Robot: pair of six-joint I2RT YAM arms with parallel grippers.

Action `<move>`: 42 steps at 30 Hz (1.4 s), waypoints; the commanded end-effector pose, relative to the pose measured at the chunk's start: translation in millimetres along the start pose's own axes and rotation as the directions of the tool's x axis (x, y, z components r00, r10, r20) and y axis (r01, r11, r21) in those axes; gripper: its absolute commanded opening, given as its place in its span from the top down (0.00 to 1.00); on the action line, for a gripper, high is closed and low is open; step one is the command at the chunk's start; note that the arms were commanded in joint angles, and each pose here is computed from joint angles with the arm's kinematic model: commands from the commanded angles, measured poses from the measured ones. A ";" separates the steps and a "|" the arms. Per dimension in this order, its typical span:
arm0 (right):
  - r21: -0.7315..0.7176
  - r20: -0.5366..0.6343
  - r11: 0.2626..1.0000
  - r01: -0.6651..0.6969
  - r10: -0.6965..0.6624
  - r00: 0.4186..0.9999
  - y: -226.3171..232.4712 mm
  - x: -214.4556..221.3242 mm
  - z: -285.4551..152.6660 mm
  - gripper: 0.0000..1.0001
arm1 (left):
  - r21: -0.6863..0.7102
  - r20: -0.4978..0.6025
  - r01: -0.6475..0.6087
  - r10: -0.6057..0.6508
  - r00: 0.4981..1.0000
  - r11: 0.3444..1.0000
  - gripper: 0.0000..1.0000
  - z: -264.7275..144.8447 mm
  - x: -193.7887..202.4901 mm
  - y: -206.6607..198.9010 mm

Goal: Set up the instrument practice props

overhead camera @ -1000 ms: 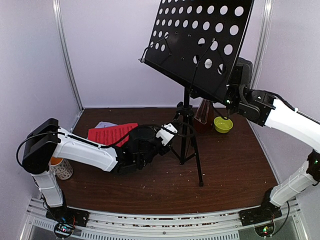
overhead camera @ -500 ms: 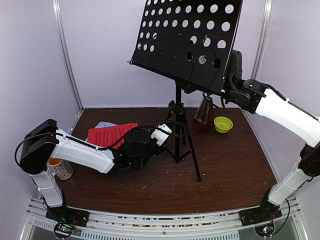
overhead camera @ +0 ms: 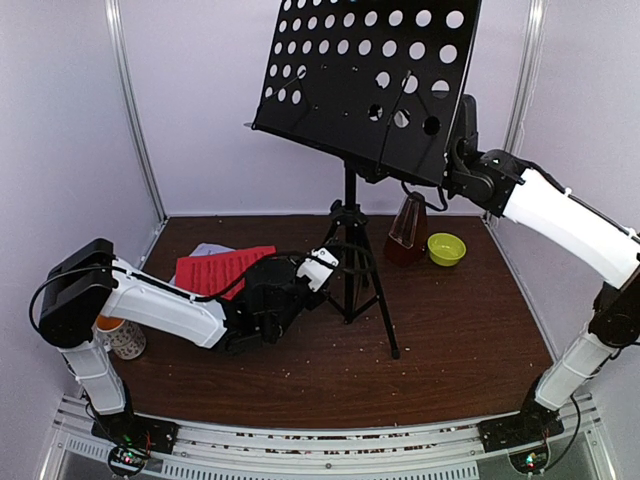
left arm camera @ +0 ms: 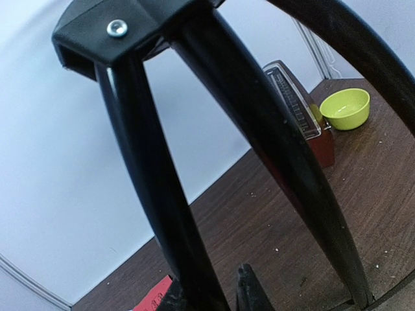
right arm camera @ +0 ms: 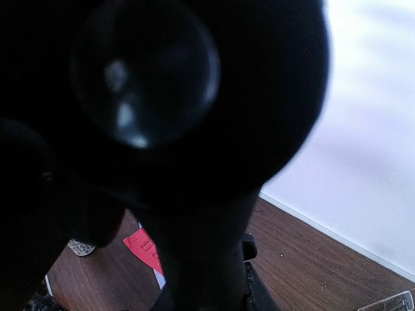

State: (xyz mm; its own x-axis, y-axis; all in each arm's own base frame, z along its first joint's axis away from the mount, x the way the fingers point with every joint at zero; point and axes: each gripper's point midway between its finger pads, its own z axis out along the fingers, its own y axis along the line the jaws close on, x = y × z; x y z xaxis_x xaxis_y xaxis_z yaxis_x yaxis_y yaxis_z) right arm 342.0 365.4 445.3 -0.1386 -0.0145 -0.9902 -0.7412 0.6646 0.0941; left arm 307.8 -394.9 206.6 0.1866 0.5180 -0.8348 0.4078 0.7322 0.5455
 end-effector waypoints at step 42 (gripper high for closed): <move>0.037 0.155 0.980 -0.197 0.189 0.970 -26.2 107.5 -99.2 0.06 | 0.181 -0.074 -0.169 0.184 0.980 0.969 0.90 -14.6 31.8 -51.8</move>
State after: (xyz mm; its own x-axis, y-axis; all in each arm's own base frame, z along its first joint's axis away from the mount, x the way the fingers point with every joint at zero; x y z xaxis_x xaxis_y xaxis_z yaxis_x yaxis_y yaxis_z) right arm 278.9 297.1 358.2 -0.1716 0.2165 -0.9611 -0.7381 0.6179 0.2710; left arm 301.1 -407.8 200.0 0.1792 0.5277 -0.8303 0.4412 0.7112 0.5472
